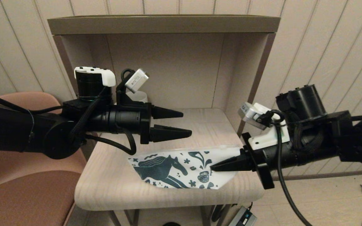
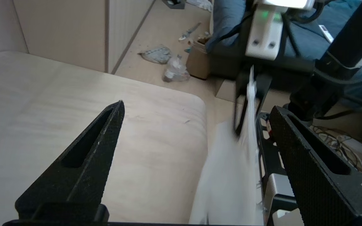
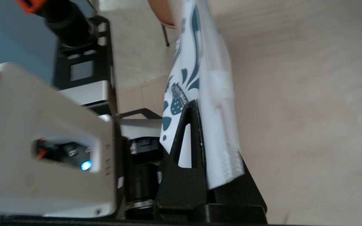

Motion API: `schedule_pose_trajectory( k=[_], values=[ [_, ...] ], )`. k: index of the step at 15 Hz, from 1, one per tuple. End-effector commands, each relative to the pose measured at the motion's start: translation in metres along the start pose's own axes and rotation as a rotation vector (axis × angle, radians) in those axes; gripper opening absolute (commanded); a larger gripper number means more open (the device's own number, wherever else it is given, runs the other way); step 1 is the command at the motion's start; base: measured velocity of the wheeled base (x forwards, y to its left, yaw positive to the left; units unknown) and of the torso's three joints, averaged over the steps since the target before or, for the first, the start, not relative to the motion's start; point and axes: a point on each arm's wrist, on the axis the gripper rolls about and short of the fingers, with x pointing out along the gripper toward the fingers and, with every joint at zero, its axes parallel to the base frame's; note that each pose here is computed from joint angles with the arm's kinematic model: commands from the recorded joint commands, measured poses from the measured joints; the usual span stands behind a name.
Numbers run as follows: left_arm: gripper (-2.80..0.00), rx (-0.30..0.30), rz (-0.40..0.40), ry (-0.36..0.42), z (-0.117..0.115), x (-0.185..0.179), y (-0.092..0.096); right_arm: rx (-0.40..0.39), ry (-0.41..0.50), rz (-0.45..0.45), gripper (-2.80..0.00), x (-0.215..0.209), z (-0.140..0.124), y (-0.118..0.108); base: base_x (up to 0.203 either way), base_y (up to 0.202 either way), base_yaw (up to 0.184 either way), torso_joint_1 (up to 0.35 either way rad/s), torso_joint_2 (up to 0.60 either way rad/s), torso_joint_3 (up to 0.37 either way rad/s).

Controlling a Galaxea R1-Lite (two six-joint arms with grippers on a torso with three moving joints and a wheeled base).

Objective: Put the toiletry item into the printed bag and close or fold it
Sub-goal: Hand it to the other hand, then close the strorage bag and place it on the desk

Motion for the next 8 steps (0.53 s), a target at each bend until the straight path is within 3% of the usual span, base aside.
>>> schedule_pose_trajectory(
  k=[1,5,8],
  values=[
    [0.0,0.006,-0.015,-0.001,0.0,0.003,-0.002,-0.002,0.018,0.018,-2.8,0.015,0.005,-0.007,0.0,0.0,0.0,0.0,0.0,0.0],
    [0.0,0.005,-0.023,0.004,-0.001,0.007,-0.003,-0.007,0.043,-0.009,-2.8,0.013,0.028,-0.005,0.0,0.0,0.0,0.0,0.0,0.0],
    [0.0,0.046,-0.023,0.0,0.003,0.006,-0.004,0.005,0.062,-0.009,-2.8,0.009,0.04,-0.004,0.0,0.0,0.0,0.0,0.0,0.0]
  ],
)
